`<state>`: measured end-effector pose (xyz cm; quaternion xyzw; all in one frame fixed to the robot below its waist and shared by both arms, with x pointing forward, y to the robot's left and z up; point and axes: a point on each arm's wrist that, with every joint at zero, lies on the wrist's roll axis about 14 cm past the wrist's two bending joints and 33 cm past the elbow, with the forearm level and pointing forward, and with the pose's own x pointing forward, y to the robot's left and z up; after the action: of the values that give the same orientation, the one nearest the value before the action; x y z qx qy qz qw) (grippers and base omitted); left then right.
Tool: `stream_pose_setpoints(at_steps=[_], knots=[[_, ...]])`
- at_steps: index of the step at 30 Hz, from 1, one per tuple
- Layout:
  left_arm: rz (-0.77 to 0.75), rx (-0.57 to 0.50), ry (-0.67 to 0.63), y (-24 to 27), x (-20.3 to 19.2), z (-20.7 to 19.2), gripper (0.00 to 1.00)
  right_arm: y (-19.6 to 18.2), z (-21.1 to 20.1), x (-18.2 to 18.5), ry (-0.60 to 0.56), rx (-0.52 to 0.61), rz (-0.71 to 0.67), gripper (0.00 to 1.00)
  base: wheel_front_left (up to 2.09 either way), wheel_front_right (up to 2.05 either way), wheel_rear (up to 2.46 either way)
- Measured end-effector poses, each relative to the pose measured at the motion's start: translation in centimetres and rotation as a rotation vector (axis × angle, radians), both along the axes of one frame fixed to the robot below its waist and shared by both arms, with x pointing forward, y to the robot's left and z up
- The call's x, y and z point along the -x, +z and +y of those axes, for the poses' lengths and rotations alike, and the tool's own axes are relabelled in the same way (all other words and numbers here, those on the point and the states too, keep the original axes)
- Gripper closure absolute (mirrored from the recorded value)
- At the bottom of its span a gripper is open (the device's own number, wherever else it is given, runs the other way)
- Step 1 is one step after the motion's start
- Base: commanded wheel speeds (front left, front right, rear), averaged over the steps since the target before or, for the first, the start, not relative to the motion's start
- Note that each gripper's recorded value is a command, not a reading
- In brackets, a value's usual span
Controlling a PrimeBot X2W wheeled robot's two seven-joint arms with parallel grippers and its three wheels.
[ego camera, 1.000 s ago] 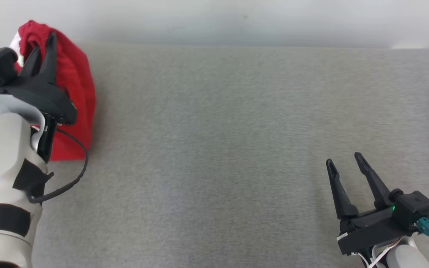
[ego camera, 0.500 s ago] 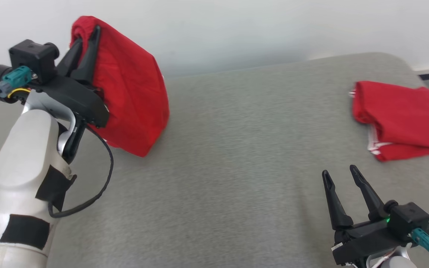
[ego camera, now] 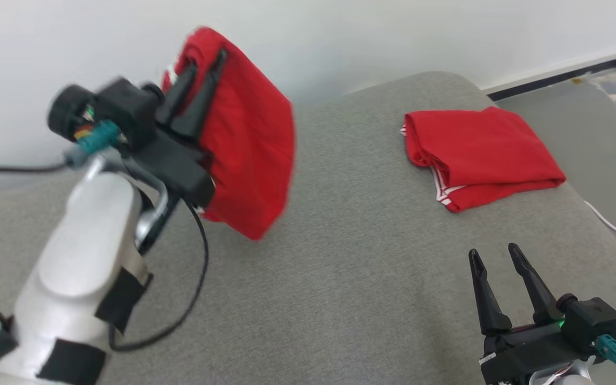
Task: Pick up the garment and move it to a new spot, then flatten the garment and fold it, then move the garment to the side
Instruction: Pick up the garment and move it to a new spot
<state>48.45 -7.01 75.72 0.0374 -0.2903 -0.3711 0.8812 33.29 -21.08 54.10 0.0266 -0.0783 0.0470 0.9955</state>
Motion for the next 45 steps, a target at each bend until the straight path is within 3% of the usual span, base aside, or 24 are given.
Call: stream_pose_setpoints(at_steps=[7, 19, 33, 34, 36, 37, 38, 45], knots=[[0.032, -0.080, -0.081, -5.6, 2.9, -1.9, 1.00, -0.3, -0.3, 0.4, -0.015, -0.013, 0.006, 0.00, 0.00, 0.00, 0.00], [0.328, -0.128, -0.109, -18.3, 8.2, 0.4, 1.00, -1.0, 1.7, -0.8, 0.052, -0.018, 0.026, 0.00, 0.00, 0.00, 0.00], [0.466, -0.141, 0.014, -23.1, 9.0, 4.0, 1.00, -1.1, 3.8, -1.7, 0.124, -0.025, 0.027, 0.00, 0.00, 0.00, 0.00], [0.474, -0.136, 0.031, -23.2, 9.0, 4.4, 0.87, -1.0, 3.9, -1.7, 0.126, -0.025, 0.026, 0.00, 0.00, 0.00, 0.00], [0.487, -0.116, 0.067, -23.3, 8.8, 5.2, 0.42, -0.9, 4.0, -1.6, 0.131, -0.027, 0.023, 0.00, 0.00, 0.00, 0.00], [0.487, -0.107, 0.084, -23.2, 8.7, 5.6, 0.12, -0.9, 4.1, -1.5, 0.133, -0.029, 0.021, 0.00, 0.00, 0.00, 0.00], [0.489, -0.093, 0.100, -23.0, 8.6, 6.0, 0.00, -0.8, 4.2, -1.4, 0.134, -0.030, 0.017, 0.00, 0.00, 0.00, 0.00], [0.505, 0.004, 0.231, -22.3, 8.5, 9.8, 0.00, 0.0, 5.0, -1.4, 0.162, -0.031, -0.006, 0.00, 0.00, 0.00, 0.00]])
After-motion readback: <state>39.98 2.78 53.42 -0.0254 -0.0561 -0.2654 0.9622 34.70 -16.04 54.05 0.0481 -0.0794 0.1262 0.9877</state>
